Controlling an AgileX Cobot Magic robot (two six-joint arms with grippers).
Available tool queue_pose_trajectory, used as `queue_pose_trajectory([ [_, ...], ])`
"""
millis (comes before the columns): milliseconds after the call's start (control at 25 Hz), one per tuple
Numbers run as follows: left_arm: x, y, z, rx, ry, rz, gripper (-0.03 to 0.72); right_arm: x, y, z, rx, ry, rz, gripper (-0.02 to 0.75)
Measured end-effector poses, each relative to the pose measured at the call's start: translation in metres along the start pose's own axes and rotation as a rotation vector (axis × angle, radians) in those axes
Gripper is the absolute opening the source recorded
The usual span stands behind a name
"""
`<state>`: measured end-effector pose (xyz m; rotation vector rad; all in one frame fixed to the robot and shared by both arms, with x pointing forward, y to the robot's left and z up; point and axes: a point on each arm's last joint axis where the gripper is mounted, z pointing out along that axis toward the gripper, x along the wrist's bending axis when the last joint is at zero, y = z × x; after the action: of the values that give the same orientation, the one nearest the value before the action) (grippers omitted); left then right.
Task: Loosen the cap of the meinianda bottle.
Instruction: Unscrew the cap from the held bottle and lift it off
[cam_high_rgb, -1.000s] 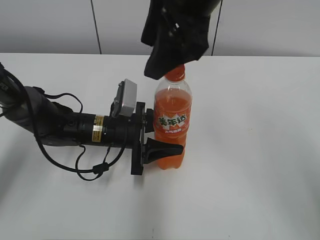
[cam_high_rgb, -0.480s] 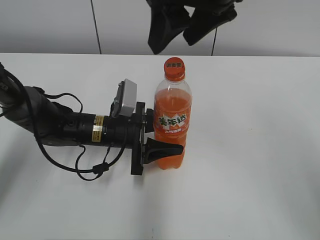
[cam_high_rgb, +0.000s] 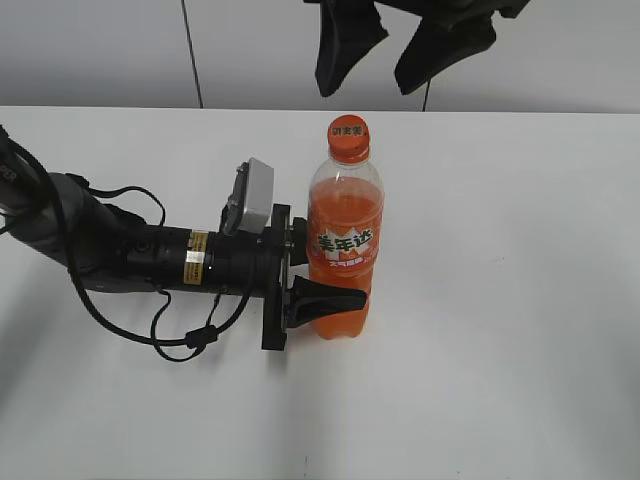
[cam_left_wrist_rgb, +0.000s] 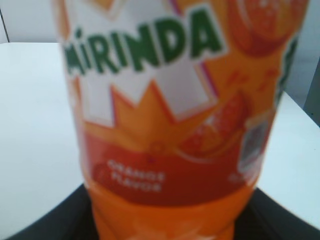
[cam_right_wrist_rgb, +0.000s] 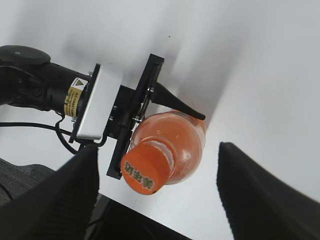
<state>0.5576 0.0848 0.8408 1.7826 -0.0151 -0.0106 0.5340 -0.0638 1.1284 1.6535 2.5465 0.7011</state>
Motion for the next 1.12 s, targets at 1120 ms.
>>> queue_pose_trajectory([
  [1120, 0.000, 0.000, 0.000, 0.000, -0.001, 0.000, 0.403, 0.005, -0.009, 0.031, 0.090, -0.024, -0.008, 0.546],
])
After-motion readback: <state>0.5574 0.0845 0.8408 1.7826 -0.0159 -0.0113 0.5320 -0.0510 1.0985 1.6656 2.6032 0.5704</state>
